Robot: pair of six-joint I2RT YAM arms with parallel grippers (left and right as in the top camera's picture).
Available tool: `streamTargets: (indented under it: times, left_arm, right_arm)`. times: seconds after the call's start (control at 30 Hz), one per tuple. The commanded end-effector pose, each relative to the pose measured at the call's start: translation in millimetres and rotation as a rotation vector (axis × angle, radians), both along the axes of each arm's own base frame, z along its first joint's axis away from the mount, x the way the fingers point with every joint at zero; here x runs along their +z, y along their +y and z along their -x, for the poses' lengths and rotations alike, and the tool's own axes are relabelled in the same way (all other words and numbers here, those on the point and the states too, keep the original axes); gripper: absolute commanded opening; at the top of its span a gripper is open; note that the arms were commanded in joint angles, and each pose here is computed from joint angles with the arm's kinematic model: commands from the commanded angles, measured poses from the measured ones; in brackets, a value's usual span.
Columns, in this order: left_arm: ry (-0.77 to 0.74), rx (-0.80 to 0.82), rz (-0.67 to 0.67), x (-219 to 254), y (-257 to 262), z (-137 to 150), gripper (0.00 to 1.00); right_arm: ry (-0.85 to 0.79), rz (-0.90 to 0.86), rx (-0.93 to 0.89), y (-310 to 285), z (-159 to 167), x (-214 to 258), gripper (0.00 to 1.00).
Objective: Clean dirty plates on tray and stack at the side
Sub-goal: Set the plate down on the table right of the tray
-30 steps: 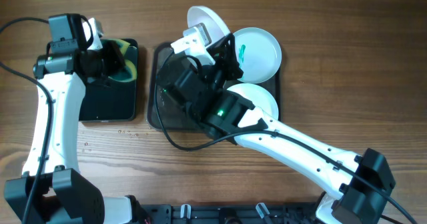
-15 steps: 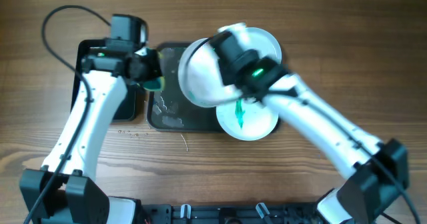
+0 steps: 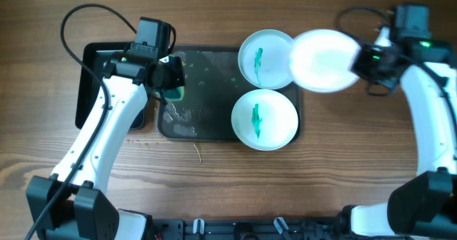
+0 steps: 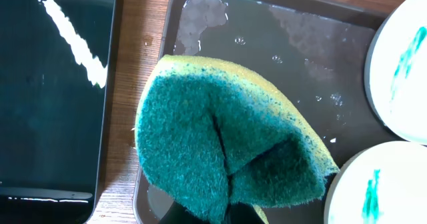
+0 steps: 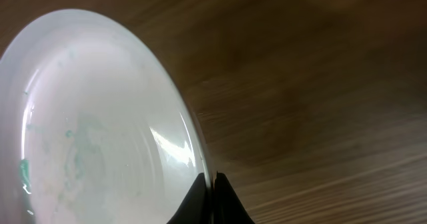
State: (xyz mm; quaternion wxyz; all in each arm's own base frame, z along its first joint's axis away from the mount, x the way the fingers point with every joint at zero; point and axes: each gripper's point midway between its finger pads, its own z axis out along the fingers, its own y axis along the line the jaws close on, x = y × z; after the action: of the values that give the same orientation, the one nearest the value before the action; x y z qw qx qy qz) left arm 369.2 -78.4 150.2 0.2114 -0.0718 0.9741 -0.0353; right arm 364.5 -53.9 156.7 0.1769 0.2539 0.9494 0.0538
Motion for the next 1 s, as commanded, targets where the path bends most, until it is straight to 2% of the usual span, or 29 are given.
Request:
streamTargets:
  times: [0.0,0.17,0.47,0.5,0.57,0.63,0.8,0.97]
  left_arm:
    - [0.014,0.023,-0.014,-7.5,1.5,-2.2,0.04]
    - [0.013,0.023,-0.013,-7.3,1.6,-2.4,0.04]
    - [0.011,0.023,-0.013,-7.2,1.4,-3.0,0.04]
    - [0.011,0.023,-0.013,-7.1,1.4,-3.0,0.04]
    - [0.011,0.023,-0.013,-7.1,1.3,-3.0,0.04]
    - [0.011,0.023,-0.013,-7.1,1.4,-3.0,0.04]
    - [0.008,0.023,-0.012,-6.8,1.2,-3.8,0.04]
    - [0.008,0.023,-0.012,-6.8,1.2,-3.8,0.04]
  right_arm:
    - [0.055,-0.019,-0.077,-26.0,23.4,-30.9,0.04]
    - [0.090,-0.035,-0.140,-34.3,41.1,-77.1,0.04]
    - [0.068,0.053,-0.195,-49.6,46.0,-118.2,0.05]
    - [0.062,0.058,-0.194,-50.9,43.8,-118.4,0.08]
    - [0.047,0.062,-0.193,-52.0,40.4,-117.4,0.23]
    - [0.029,0.040,-0.178,-48.4,35.2,-113.7,0.29]
    - [-0.028,-0.195,0.008,-1.7,16.0,-73.8,0.34]
    - [0.023,-0.371,0.173,50.6,33.4,-44.2,0.34]
